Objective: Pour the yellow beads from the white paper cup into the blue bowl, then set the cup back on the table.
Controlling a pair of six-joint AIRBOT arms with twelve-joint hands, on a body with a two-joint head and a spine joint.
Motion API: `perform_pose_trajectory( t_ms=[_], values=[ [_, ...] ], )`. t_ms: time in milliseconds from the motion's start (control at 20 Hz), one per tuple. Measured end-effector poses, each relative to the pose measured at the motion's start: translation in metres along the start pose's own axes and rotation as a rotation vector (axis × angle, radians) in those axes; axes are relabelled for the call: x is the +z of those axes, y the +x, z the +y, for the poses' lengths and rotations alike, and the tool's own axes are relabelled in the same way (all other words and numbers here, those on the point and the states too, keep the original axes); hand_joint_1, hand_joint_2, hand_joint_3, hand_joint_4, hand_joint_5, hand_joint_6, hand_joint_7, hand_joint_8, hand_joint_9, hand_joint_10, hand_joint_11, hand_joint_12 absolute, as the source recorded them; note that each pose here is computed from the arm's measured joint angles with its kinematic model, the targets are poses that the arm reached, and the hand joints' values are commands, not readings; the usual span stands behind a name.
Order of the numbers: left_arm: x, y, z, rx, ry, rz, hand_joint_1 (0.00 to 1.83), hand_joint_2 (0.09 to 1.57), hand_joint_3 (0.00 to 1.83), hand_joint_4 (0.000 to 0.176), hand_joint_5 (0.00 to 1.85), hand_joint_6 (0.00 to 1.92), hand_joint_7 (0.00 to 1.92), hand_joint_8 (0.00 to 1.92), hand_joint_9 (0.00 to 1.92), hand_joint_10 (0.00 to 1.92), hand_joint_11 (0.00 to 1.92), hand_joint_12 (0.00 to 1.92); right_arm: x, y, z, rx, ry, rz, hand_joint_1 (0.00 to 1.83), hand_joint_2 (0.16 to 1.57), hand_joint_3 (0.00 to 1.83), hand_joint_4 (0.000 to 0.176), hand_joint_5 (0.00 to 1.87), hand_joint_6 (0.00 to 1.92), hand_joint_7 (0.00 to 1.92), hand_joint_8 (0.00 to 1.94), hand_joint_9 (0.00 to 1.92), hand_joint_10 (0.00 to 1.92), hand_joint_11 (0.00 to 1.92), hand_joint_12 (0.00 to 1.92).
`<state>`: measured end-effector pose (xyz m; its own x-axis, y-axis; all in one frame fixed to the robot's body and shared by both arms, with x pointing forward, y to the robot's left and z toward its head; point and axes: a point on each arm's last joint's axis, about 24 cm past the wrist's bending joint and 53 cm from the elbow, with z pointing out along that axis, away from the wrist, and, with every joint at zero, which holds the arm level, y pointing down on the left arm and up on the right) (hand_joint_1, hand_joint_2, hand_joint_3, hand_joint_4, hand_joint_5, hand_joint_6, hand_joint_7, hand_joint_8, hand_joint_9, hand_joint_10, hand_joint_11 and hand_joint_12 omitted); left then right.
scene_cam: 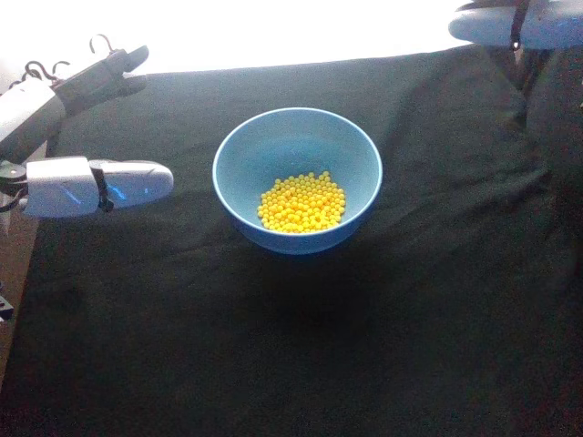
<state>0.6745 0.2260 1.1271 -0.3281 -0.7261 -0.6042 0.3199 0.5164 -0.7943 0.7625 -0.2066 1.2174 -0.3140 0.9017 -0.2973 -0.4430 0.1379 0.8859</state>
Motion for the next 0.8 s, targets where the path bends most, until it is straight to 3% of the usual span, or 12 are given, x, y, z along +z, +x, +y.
perform_pose_trajectory(
  t_ms=[50,100,150,200,250,400,500,600,700,800],
  values=[
    [0.0,0.0,0.0,0.0,-0.001,-0.001,0.67,0.86,0.0,0.028,0.14,0.0,0.34,0.0,0.26,0.0,0.0,0.53,0.0,0.0,-0.001,0.002,0.001,-0.002,1.11,1.12,0.0,0.0,0.97,0.99,0.75,0.03,0.61,0.0,0.35,0.84],
    [0.0,0.0,0.0,0.0,-0.001,-0.001,0.67,0.86,0.0,0.029,0.14,0.0,0.34,0.0,0.27,0.0,0.0,0.53,0.0,0.0,-0.001,0.003,0.002,-0.003,1.11,1.11,0.0,0.0,1.0,0.95,0.72,0.01,0.49,0.0,0.07,0.96],
    [0.0,0.0,0.0,0.001,0.001,0.0,0.66,0.85,0.0,0.05,0.15,0.0,0.35,0.0,0.27,0.0,0.0,0.52,0.0,0.0,-0.002,0.01,0.002,-0.008,1.1,1.08,0.0,0.019,1.05,0.87,0.64,0.0,0.34,0.0,0.01,0.61],
    [0.0,0.001,0.0,0.002,0.002,0.003,0.65,0.86,0.0,0.048,0.15,0.0,0.35,0.0,0.27,0.0,0.0,0.52,-0.002,-0.001,-0.004,0.014,0.004,-0.014,1.1,1.07,0.0,0.038,1.08,0.81,0.59,0.01,0.27,0.01,0.0,0.39],
    [0.0,0.001,0.0,0.002,0.002,0.004,0.64,0.87,0.01,0.056,0.15,0.0,0.35,0.01,0.27,0.0,0.0,0.53,-0.003,-0.001,-0.005,0.017,0.006,-0.018,1.14,1.07,0.0,0.0,1.09,0.8,0.53,0.01,0.24,0.0,0.0,0.38],
    [0.0,-0.001,0.0,0.003,0.0,0.0,0.63,0.87,0.0,0.026,0.12,0.0,0.36,0.0,0.27,0.0,0.0,0.58,-0.012,-0.005,-0.021,0.032,0.047,-0.04,1.16,1.06,0.0,0.0,1.11,0.76,0.41,0.0,0.15,0.0,0.0,0.3],
    [0.0,0.0,0.0,0.004,0.001,0.002,0.66,0.87,0.0,0.055,0.14,0.0,0.36,0.0,0.27,0.0,0.0,0.5,-0.015,-0.009,-0.027,0.042,0.057,-0.06,1.15,1.05,0.0,0.0,1.13,0.73,0.35,0.0,0.09,0.0,0.0,0.09],
    [0.0,0.0,0.0,0.005,0.002,0.004,0.67,0.88,0.0,0.048,0.14,0.0,0.37,0.0,0.26,0.0,0.0,0.49,-0.021,-0.013,-0.034,0.051,0.069,-0.08,1.15,1.06,0.0,0.0,1.12,0.75,0.33,0.0,0.07,0.0,0.0,0.03],
    [0.0,0.0,0.0,0.005,0.001,0.003,0.67,0.88,0.0,0.052,0.14,0.0,0.35,0.0,0.24,0.0,0.0,0.46,-0.025,-0.014,-0.041,0.068,0.081,-0.099,1.15,1.1,0.0,0.0,1.01,0.92,0.3,0.0,0.01,0.0,0.0,0.0],
    [0.0,0.001,-0.001,0.005,0.003,0.006,0.67,0.88,0.0,0.05,0.14,0.0,0.33,0.0,0.23,0.0,0.0,0.39,-0.027,-0.015,-0.044,0.073,0.089,-0.107,1.15,1.08,0.0,0.0,1.07,0.83,0.16,0.0,0.0,0.0,0.0,0.0]
  ],
)
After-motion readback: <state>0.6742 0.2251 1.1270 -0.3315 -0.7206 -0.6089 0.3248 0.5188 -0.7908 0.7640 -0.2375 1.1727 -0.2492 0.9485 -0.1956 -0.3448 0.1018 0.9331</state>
